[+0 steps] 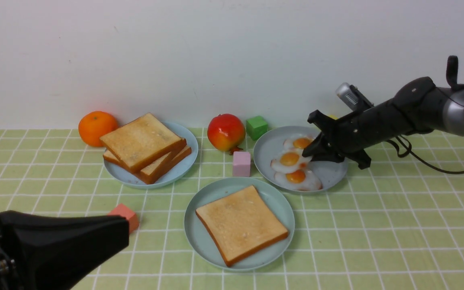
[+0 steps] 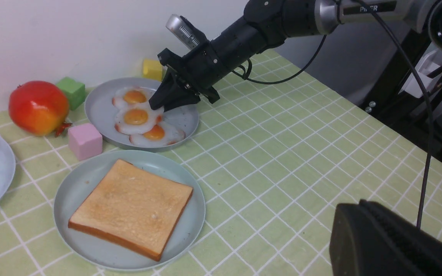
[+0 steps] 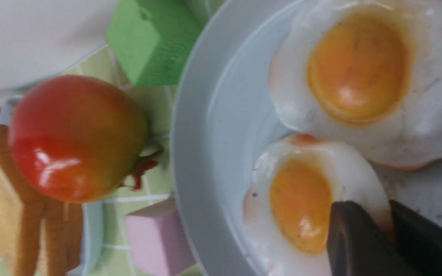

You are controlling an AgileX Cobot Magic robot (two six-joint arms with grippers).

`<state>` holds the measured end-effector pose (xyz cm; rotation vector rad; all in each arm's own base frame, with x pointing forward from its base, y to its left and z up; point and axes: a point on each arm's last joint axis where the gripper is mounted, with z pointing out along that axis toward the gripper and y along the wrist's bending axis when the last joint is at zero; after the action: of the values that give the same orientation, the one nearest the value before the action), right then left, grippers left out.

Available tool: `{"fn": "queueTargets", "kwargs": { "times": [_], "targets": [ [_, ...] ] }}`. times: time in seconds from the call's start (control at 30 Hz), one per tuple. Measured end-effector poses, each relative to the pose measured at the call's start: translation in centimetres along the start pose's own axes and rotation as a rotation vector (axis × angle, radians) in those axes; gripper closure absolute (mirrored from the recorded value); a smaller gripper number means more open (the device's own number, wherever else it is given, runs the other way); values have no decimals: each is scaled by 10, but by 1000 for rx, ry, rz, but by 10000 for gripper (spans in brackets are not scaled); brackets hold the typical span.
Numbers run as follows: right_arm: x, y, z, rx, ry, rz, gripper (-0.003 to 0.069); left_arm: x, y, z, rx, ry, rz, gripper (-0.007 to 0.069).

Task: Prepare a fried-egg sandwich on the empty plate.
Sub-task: Use the right arm to grab a fried egg, then use the right arm to place the fried egg on the slice of bread in the middle

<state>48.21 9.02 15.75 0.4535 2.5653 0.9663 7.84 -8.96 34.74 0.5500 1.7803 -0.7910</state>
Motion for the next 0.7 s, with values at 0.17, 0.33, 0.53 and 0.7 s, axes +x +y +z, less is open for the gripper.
{"fn": "queueTargets", "kwargs": {
  "times": [0.17,0.33,0.53,0.7],
  "targets": [
    [2,18,-20,-35,20,-41,587,0,0,0,0,3,0,638],
    [15,61,-75,-105,72,-173,587,4,2,0,-22,47,31,638],
    [83,97,-107,-143,171,-289,587,10,5,-1,-56,117,72,638],
    [137,97,-90,-136,158,-295,587,11,6,-1,-61,125,79,638]
  ]
}}
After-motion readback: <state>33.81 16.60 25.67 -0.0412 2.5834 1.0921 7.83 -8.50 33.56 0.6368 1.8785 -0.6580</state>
